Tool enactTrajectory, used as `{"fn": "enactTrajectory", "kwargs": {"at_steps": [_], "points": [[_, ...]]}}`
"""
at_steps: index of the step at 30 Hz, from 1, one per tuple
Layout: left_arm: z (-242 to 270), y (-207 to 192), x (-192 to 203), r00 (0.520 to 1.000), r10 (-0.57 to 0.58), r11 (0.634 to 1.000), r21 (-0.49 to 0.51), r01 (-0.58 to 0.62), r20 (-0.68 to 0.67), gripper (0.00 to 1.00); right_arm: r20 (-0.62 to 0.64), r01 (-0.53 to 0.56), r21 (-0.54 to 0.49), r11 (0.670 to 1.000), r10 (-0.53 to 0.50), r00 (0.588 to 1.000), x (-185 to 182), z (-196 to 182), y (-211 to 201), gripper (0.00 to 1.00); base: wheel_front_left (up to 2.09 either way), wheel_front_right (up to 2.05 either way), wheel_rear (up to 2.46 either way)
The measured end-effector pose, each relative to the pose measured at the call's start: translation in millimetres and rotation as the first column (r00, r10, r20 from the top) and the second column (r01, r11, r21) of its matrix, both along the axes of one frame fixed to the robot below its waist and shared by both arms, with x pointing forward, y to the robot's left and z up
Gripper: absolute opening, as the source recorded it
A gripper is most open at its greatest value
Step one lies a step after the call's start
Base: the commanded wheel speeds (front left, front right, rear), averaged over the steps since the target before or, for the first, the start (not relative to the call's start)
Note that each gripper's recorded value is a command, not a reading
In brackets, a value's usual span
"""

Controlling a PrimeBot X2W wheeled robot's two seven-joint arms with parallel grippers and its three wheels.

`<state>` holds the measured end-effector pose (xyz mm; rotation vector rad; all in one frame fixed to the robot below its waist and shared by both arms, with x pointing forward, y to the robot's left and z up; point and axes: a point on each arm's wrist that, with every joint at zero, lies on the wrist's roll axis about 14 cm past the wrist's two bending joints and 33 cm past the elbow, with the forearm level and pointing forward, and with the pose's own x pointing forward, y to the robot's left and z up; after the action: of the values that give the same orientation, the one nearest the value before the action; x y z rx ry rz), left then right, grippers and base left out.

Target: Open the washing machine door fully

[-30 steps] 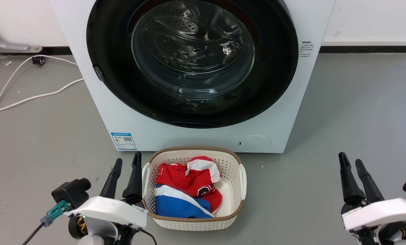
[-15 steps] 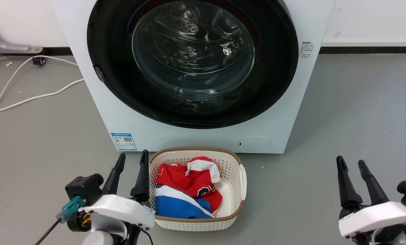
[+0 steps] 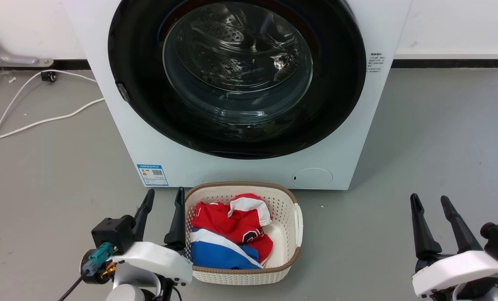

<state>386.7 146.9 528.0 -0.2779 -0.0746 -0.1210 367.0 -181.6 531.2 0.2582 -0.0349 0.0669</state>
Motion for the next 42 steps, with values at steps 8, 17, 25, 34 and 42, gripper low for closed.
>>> {"fn": "enactTrajectory", "kwargs": {"at_steps": [8, 17, 25, 34, 42], "points": [[-1.8, 0.0, 0.9, 1.000, 0.003, 0.999, 0.045, -0.003, 0.008, 1.00, -0.007, -0.006, -0.060, 0.998, 0.005, 1.000, -2.0, -1.5, 1.8, 1.00, 0.00, 0.00, 0.00], [-4.8, -3.1, 0.8, 1.000, -0.010, 0.995, 0.095, 0.008, 0.015, 1.00, -0.005, -0.004, -0.105, 0.994, 0.003, 1.000, -3.8, -1.7, 1.4, 1.00, 0.00, 0.00, 0.00], [-7.2, -6.3, 1.6, 1.000, -0.019, 0.990, 0.138, 0.016, 0.022, 1.00, -0.012, 0.001, -0.162, 0.987, -0.003, 1.000, -5.1, -4.2, -0.5, 1.00, 0.00, 0.00, 0.00], [-7.0, -5.5, 3.9, 0.999, -0.016, 0.982, 0.186, 0.009, 0.036, 1.00, -0.014, 0.000, -0.221, 0.975, -0.004, 1.000, -6.6, -6.9, -0.7, 1.00, 0.00, 0.00, 0.00], [-10.1, -5.7, 3.8, 0.999, -0.016, 0.975, 0.223, 0.008, 0.036, 1.00, -0.004, 0.001, -0.267, 0.964, -0.002, 1.000, -6.5, -6.0, -0.1, 1.00, 0.00, 0.00, 0.00]]}}
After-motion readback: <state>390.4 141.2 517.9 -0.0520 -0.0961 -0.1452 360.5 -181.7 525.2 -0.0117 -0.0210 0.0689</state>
